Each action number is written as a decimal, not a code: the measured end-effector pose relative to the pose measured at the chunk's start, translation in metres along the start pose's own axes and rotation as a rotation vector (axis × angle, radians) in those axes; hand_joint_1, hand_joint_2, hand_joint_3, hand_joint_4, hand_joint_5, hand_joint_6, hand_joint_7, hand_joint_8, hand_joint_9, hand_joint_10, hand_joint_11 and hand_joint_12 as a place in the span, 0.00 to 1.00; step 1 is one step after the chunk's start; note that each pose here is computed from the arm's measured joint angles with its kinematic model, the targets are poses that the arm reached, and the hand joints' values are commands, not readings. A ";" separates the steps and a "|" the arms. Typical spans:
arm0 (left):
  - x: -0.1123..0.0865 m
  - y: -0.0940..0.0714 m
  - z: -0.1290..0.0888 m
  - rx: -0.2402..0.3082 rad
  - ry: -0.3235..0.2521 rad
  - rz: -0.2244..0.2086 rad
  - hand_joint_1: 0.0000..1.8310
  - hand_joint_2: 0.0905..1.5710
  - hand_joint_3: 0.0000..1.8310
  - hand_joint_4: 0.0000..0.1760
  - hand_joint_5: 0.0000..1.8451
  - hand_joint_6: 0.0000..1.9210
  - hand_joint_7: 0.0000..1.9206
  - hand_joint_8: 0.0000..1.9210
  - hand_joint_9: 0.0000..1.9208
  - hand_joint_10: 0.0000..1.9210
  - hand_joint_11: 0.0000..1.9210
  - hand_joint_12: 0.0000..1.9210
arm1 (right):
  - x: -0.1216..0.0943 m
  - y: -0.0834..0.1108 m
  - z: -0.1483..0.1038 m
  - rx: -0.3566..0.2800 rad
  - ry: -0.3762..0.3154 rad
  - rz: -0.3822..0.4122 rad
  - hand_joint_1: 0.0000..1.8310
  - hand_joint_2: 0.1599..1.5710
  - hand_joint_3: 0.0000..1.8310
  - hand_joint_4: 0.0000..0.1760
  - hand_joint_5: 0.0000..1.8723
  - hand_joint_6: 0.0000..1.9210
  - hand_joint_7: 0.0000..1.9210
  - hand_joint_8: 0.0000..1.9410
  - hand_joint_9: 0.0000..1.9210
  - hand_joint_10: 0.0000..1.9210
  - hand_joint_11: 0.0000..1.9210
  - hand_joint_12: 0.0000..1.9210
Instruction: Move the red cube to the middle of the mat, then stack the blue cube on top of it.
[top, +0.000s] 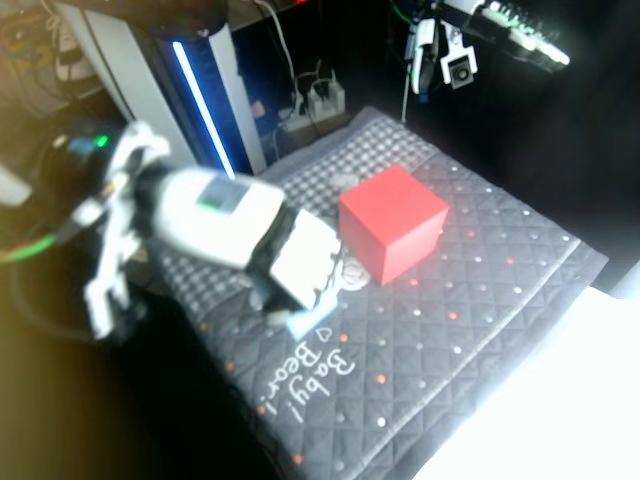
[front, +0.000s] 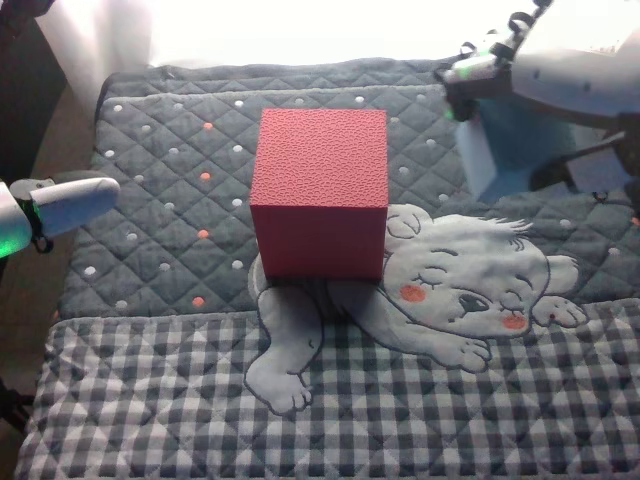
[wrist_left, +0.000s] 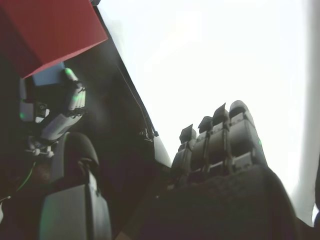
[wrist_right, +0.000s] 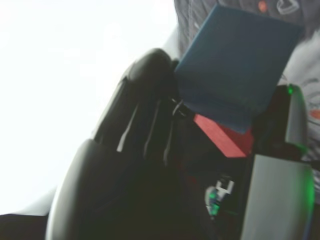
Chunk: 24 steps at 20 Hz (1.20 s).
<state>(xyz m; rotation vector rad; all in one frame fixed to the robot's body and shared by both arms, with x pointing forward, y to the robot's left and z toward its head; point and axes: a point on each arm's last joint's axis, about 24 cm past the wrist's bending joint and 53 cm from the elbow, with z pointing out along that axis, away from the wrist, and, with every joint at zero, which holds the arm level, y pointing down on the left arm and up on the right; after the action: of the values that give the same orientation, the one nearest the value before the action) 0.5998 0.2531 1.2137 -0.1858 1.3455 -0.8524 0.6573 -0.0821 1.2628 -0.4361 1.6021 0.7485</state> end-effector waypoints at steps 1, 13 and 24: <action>0.000 0.000 0.000 0.000 0.000 0.000 0.37 0.60 0.01 0.16 0.00 0.00 0.00 0.00 0.00 0.00 0.02 0.01 | -0.014 0.006 0.000 -0.027 -0.025 0.011 0.79 0.75 0.00 0.00 0.15 0.42 0.37 0.71 0.41 0.82 0.49 0.84; -0.003 0.005 0.000 -0.015 -0.017 -0.003 0.37 0.61 0.00 0.11 0.00 0.00 0.00 0.00 0.00 0.00 0.00 0.33 | -0.086 0.073 0.010 -0.228 -0.212 -0.079 0.65 0.80 0.00 0.00 0.33 0.69 0.38 0.86 0.39 0.90 0.43 0.92; -0.004 0.016 -0.002 -0.051 -0.026 -0.004 0.39 0.61 0.00 0.18 0.01 0.00 0.00 0.00 0.00 0.00 0.00 0.29 | -0.028 0.093 0.057 -0.277 -0.093 -0.001 0.72 0.79 0.00 0.00 0.29 0.78 0.36 0.72 0.38 0.83 0.31 0.85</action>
<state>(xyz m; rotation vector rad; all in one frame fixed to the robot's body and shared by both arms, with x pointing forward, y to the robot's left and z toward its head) 0.6052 0.2674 1.2070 -0.2387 1.3440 -0.8171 0.6420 0.0197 1.3081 -0.5923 1.4163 0.9811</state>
